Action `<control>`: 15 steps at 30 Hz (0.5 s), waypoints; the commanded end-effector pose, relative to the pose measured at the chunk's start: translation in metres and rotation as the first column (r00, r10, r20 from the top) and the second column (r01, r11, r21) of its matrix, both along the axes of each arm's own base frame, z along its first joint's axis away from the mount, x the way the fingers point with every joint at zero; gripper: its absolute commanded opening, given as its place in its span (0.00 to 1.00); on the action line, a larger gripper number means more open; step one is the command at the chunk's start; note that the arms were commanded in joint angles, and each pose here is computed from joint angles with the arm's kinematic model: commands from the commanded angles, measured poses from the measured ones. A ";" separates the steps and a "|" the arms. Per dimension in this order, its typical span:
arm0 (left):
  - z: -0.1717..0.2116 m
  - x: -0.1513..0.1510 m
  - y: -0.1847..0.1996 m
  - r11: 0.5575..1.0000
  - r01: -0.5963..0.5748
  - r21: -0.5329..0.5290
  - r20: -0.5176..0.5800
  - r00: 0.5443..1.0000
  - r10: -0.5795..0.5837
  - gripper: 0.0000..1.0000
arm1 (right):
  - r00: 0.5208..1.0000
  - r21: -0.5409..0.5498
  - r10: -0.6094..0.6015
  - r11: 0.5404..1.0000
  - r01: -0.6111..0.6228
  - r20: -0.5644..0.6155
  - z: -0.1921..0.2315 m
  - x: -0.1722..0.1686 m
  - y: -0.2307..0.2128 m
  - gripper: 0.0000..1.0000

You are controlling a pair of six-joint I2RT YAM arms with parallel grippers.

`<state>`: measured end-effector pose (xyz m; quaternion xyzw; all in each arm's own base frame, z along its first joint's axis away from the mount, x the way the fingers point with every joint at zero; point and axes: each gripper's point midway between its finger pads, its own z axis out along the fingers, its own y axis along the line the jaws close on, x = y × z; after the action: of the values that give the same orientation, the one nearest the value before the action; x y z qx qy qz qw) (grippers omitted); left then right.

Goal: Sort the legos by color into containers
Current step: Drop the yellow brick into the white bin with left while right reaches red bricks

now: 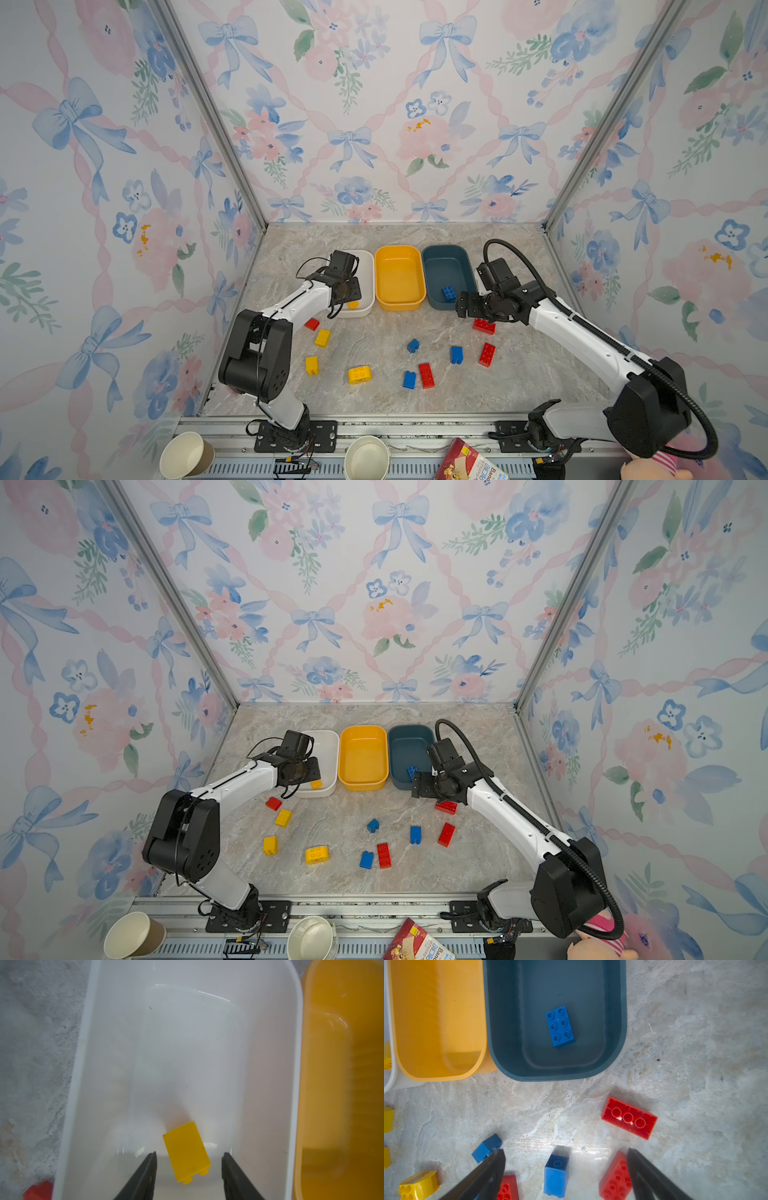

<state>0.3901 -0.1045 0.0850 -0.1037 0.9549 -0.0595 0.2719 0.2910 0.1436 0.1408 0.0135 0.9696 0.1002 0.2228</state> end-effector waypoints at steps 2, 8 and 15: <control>0.012 0.008 -0.002 1.000 0.010 -0.018 0.035 0.999 -0.010 0.59 | 0.998 -0.018 -0.054 0.998 0.053 -0.040 -0.007 -0.023 -0.014 0.95; 0.034 0.004 -0.002 0.999 0.016 -0.043 0.104 0.995 -0.012 0.64 | 0.989 -0.038 -0.123 0.992 0.120 -0.083 -0.025 -0.048 -0.031 0.96; 0.059 -0.008 -0.003 0.994 0.035 -0.102 0.204 0.979 -0.013 0.72 | 0.966 -0.075 -0.205 0.978 0.196 -0.155 -0.056 -0.072 -0.047 0.99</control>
<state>0.3853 -0.1076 0.1367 -0.1000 0.9269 -0.1050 0.3461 0.2326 0.1057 0.0983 0.0903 0.9784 0.0671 0.1737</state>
